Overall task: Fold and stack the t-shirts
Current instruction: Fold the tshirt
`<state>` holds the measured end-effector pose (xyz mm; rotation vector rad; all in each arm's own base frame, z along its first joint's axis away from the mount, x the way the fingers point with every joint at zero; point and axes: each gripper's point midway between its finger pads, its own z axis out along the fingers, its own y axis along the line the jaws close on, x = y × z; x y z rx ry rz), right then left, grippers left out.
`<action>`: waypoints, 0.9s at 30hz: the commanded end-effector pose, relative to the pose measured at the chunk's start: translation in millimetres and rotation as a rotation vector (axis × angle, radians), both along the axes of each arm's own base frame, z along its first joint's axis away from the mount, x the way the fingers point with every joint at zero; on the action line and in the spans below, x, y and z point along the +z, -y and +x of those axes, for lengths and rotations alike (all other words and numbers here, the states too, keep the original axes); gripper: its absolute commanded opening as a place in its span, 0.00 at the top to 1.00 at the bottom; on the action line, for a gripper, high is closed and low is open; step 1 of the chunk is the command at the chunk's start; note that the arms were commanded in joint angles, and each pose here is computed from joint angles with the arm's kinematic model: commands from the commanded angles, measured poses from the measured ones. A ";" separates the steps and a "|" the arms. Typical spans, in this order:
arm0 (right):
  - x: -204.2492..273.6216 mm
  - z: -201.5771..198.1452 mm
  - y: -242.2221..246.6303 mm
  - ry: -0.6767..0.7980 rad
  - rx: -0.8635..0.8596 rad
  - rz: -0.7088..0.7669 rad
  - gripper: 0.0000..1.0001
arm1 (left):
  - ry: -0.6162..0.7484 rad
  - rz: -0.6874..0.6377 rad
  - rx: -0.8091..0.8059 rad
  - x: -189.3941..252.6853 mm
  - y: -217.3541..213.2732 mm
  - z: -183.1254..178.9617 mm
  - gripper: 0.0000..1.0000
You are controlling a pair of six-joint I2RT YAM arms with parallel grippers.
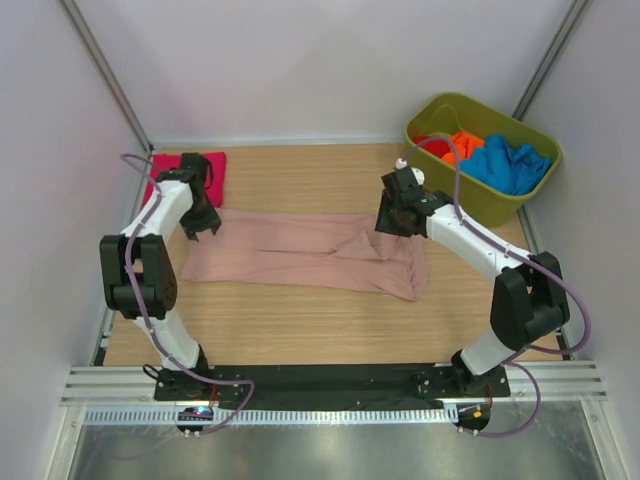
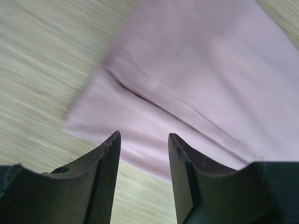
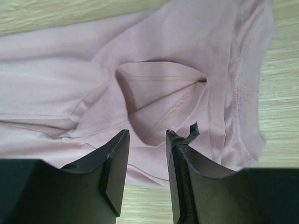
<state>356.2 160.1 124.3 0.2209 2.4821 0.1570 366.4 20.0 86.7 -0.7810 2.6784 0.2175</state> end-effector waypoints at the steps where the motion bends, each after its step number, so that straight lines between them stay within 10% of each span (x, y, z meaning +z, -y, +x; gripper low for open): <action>1: -10.1 3.1 -13.5 -0.035 0.048 0.211 0.57 | 0.116 -0.136 -0.259 26.3 74.2 8.3 0.53; 27: -40.6 40.4 -74.1 -0.142 0.401 0.405 0.50 | 0.144 -0.381 -0.442 35.9 139.5 -31.6 0.53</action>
